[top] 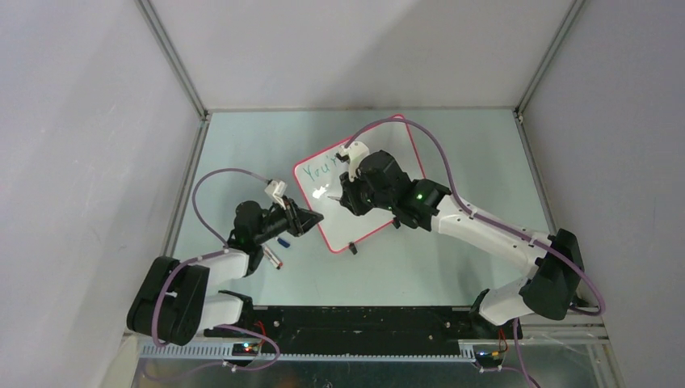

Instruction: Write a sentence on the whiteboard

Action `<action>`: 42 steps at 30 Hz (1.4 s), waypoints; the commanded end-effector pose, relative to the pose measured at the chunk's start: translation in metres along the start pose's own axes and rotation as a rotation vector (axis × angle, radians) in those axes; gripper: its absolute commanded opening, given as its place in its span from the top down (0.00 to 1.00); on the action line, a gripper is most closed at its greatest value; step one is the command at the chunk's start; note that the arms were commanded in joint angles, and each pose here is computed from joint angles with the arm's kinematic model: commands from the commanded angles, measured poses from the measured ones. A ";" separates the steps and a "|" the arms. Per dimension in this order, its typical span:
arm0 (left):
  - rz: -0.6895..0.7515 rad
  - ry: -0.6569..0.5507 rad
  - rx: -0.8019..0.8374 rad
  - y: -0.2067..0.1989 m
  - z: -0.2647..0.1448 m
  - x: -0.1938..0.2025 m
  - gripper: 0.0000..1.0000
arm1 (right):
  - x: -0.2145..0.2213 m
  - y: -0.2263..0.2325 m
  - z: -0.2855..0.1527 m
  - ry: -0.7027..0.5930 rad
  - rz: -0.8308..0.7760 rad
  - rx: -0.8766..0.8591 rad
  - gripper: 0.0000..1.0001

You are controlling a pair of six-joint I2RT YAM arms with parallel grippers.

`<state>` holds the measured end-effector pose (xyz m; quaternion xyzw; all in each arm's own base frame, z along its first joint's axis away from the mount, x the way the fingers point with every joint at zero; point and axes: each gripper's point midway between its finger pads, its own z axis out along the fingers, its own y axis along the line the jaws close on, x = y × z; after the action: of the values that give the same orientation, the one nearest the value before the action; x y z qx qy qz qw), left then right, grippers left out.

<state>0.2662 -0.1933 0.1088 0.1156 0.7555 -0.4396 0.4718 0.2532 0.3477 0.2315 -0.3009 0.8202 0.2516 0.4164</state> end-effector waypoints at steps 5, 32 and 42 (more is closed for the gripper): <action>-0.005 0.046 0.013 0.001 0.002 0.009 0.75 | -0.005 0.004 -0.004 -0.028 0.003 -0.012 1.00; -0.011 0.087 -0.032 0.010 0.005 0.011 1.00 | -0.026 -0.007 0.009 -0.062 -0.095 0.073 1.00; 0.007 0.082 -0.056 0.012 0.003 0.007 0.97 | -0.025 -0.006 0.009 -0.068 -0.080 0.064 1.00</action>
<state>0.2641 -0.2007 0.1082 0.1218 0.7669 -0.4567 0.4342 0.2657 0.3510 0.2196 -0.3203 0.8181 0.2103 0.4289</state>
